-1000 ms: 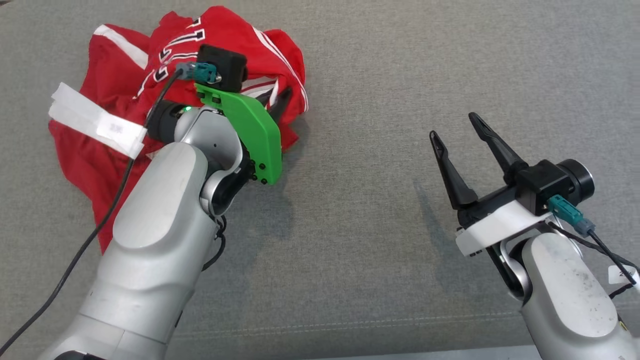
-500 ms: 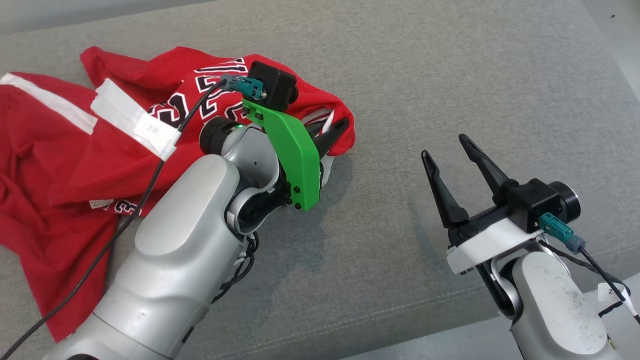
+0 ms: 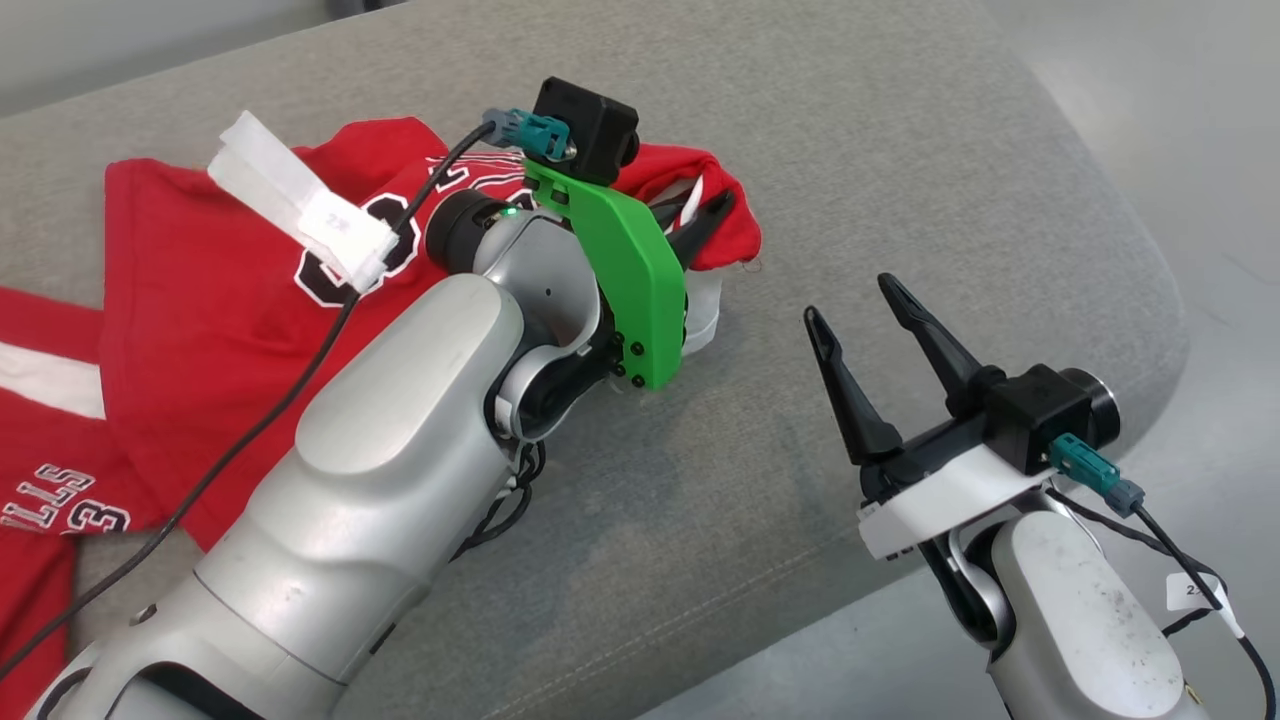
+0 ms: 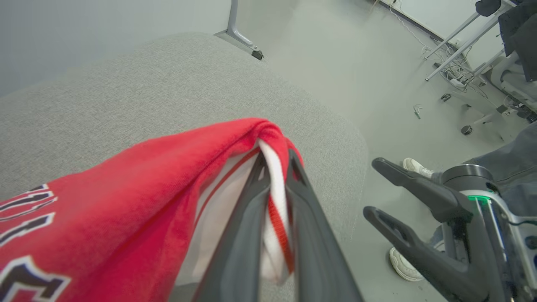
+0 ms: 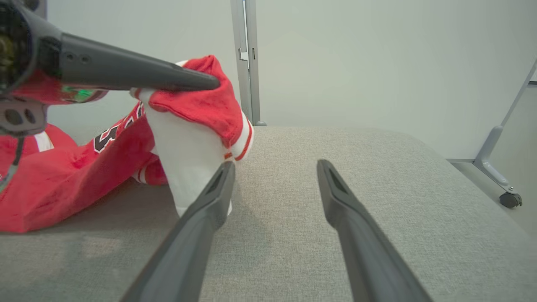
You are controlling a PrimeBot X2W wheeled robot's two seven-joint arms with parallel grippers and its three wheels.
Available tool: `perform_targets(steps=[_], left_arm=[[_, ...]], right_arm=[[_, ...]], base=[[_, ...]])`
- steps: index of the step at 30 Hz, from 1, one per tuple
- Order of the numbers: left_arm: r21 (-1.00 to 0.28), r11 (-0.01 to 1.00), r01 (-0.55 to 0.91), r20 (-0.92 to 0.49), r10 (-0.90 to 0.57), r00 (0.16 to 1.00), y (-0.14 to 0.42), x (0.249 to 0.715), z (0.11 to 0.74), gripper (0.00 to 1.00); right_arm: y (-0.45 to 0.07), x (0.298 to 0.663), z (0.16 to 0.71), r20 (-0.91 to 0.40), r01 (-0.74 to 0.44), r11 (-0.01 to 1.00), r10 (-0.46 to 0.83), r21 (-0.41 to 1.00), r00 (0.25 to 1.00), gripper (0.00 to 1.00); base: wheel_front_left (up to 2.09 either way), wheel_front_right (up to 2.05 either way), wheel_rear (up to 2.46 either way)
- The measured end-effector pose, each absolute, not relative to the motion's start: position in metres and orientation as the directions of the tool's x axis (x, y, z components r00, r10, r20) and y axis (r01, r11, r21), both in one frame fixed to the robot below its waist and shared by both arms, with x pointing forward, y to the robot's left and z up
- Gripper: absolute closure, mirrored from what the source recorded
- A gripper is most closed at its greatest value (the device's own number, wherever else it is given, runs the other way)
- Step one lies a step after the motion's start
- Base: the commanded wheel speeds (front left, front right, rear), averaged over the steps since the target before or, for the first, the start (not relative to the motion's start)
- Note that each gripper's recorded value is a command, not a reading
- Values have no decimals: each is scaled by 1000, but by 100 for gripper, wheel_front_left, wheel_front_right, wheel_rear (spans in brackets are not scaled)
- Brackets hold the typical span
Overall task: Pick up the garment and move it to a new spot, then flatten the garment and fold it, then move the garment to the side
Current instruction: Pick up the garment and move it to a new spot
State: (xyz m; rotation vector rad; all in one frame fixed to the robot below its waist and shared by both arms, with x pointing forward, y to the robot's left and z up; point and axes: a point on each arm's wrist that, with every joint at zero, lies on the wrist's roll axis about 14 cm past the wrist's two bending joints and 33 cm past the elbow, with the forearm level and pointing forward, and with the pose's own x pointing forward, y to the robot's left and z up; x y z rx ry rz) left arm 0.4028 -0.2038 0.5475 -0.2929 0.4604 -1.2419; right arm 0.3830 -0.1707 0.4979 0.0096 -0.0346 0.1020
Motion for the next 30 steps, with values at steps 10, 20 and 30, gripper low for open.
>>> perform_targets(steps=[10, 20, 30], left_arm=[[-489, 278, 827, -196, -959, 207, -245, 387, 529, 0], [-502, 176, 847, -231, -971, 64, -271, 341, 510, 0], [-405, 242, 882, -82, -970, 228, -249, 372, 540, 0]], right_arm=[[-192, 361, 495, 6, -18, 1000, 18, 4, 1000, 0], [-218, 345, 495, -9, 68, 998, -69, -14, 998, 0], [-229, 346, 484, -34, 81, 997, -82, -12, 996, 0]], base=[[0, 0, 0], [0, 0, 0], [0, 0, 0]])
